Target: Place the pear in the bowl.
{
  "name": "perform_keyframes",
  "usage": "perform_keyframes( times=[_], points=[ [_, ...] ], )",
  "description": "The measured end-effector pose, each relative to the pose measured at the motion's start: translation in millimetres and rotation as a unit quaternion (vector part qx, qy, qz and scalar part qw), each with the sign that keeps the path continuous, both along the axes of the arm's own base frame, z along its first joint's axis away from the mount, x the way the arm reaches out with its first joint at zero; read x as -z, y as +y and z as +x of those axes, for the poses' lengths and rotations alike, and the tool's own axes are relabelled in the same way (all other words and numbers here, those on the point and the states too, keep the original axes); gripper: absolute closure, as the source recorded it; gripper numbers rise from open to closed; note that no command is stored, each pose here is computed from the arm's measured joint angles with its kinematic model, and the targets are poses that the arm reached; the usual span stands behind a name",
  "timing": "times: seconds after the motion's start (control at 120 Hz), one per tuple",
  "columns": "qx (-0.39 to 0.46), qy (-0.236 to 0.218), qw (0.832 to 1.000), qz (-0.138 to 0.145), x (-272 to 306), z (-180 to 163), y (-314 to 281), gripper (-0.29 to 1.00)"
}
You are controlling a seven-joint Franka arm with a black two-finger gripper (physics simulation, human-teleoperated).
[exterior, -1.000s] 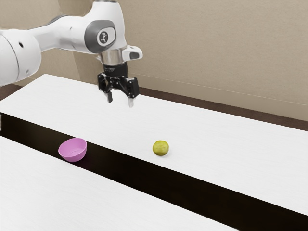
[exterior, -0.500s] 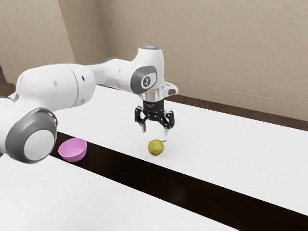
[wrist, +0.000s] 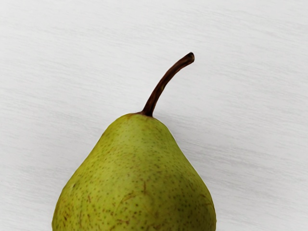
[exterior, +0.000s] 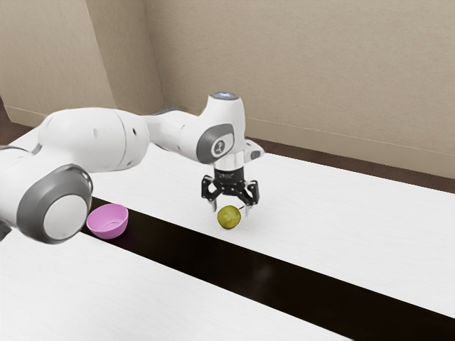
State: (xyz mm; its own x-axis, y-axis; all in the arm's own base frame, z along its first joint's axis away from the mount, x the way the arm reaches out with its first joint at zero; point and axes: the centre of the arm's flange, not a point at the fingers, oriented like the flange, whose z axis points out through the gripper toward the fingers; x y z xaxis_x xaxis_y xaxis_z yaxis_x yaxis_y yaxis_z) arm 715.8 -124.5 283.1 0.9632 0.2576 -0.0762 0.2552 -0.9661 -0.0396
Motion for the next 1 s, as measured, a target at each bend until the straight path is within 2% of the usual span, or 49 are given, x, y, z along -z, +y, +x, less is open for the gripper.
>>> perform_keyframes(
  times=[0.442,0.7,1.0],
  points=[
    [-0.021,-0.004,1.0,0.01,22.0,3.7,2.2,0.04],
    [-0.028,-0.005,1.0,0.01,25.4,4.8,1.0,0.23],
    [-0.034,-0.013,0.999,0.011,17.3,6.2,2.4,0.32]
  ],
)
